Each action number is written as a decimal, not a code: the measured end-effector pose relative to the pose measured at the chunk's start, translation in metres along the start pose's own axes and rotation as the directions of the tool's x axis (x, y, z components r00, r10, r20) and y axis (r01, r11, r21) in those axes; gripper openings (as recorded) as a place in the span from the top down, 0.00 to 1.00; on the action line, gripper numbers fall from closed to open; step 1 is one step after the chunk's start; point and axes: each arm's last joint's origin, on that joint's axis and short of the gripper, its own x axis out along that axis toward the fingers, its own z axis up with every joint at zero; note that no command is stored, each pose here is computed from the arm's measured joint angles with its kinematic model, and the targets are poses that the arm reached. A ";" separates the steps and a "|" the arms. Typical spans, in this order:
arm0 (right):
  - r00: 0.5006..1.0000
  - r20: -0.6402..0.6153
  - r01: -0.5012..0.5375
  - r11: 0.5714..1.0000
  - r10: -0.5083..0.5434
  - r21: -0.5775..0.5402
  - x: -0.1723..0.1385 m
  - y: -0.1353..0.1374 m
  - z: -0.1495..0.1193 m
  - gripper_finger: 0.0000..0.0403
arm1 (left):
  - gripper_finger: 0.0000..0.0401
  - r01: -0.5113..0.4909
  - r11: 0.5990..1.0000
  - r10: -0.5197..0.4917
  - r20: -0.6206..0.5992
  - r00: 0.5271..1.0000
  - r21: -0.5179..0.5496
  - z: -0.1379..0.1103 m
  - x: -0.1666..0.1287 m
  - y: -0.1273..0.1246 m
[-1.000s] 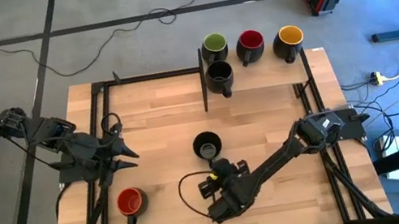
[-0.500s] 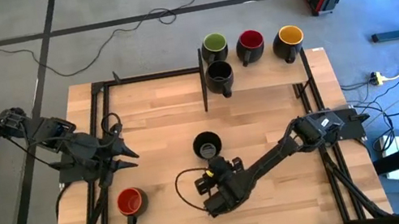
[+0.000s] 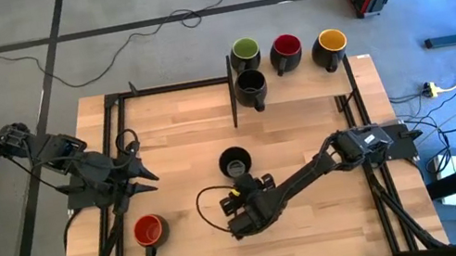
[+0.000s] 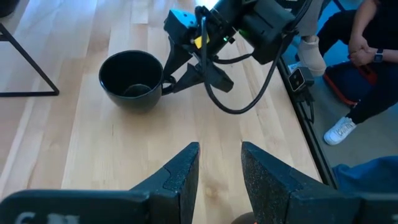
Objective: Place coffee mugs
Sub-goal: Put the black mug on the shelf
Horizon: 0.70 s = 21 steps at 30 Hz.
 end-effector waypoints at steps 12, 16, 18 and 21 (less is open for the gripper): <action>1.000 0.012 0.003 1.000 -0.003 -0.003 0.006 0.001 -0.006 0.76 | 0.71 -0.002 1.000 0.002 0.001 1.000 0.026 0.000 0.000 0.000; 1.000 0.023 0.004 1.000 -0.004 -0.004 0.006 0.001 -0.005 0.88 | 0.71 -0.006 0.999 0.006 0.002 1.000 0.037 0.000 0.000 0.000; 1.000 0.022 0.004 1.000 -0.004 -0.005 0.006 0.001 -0.005 0.88 | 0.71 -0.007 0.999 0.006 0.002 1.000 0.043 0.000 0.000 0.000; 1.000 0.026 0.004 1.000 -0.004 -0.006 0.006 0.001 -0.005 0.88 | 0.71 -0.007 0.999 0.006 0.002 1.000 0.043 0.000 0.000 0.000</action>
